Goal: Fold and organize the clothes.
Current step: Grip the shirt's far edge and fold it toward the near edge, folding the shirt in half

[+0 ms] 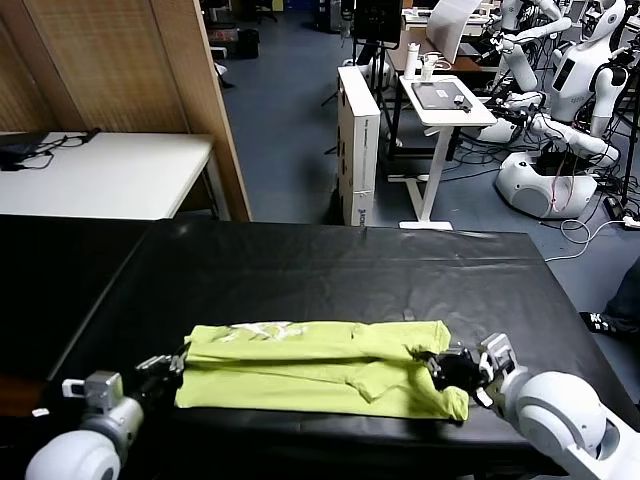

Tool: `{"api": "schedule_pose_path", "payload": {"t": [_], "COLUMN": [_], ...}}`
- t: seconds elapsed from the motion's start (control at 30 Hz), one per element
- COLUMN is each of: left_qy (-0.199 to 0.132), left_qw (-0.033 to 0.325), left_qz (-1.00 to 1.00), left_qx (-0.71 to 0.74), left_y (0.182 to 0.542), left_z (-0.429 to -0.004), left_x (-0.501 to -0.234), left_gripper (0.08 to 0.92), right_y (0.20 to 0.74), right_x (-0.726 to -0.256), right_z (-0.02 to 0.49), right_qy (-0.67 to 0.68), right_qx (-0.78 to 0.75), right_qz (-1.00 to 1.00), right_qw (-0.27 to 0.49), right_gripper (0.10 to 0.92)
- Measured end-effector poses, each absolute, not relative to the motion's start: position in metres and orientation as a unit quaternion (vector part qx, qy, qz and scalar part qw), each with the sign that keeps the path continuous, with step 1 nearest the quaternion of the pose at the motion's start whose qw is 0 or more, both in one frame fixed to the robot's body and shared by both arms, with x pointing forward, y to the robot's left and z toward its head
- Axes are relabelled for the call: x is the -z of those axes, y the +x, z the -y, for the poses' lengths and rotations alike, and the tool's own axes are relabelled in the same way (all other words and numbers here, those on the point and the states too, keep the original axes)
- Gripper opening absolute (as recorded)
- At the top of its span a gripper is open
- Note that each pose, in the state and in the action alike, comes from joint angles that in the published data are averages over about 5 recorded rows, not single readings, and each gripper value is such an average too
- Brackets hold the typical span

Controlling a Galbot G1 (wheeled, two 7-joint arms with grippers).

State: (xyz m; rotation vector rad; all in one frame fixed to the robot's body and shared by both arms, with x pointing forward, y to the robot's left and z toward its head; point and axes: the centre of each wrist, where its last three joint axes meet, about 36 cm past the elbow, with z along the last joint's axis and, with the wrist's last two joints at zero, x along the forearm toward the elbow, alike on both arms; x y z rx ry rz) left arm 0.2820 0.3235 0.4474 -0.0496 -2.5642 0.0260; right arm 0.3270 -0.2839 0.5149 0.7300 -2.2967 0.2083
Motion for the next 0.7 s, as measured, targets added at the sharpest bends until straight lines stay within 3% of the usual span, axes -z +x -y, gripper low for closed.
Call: {"api": "schedule_pose_path", "payload": {"t": [0.07, 0.17, 0.37, 0.7], "left_qy": [-0.011, 0.002, 0.021, 0.013], "left_qw": [0.282, 0.275, 0.258, 0.235], "left_qz": [0.959, 0.962, 0.966, 0.972], "left_qx": [-0.009, -0.007, -0.004, -0.017], "left_y": [0.283, 0.286, 0.302, 0.338], "left_z": [-0.325, -0.331, -0.341, -0.331], "left_x": [-0.449, -0.452, -0.454, -0.441], "left_gripper": [0.746, 0.885, 0.907, 0.907], "right_y": [0.326, 0.330, 0.347, 0.386], "right_x": [-0.520, -0.526, -0.523, -0.484], "right_z": [0.284, 0.287, 0.300, 0.328], "right_qy": [0.284, 0.278, 0.237, 0.156], "right_qx": [-0.072, -0.061, -0.051, -0.016], "right_qz": [0.891, 0.898, 0.917, 0.940], "right_qw": [0.347, 0.335, 0.318, 0.302], "right_gripper": [0.769, 0.880, 0.907, 0.907]}}
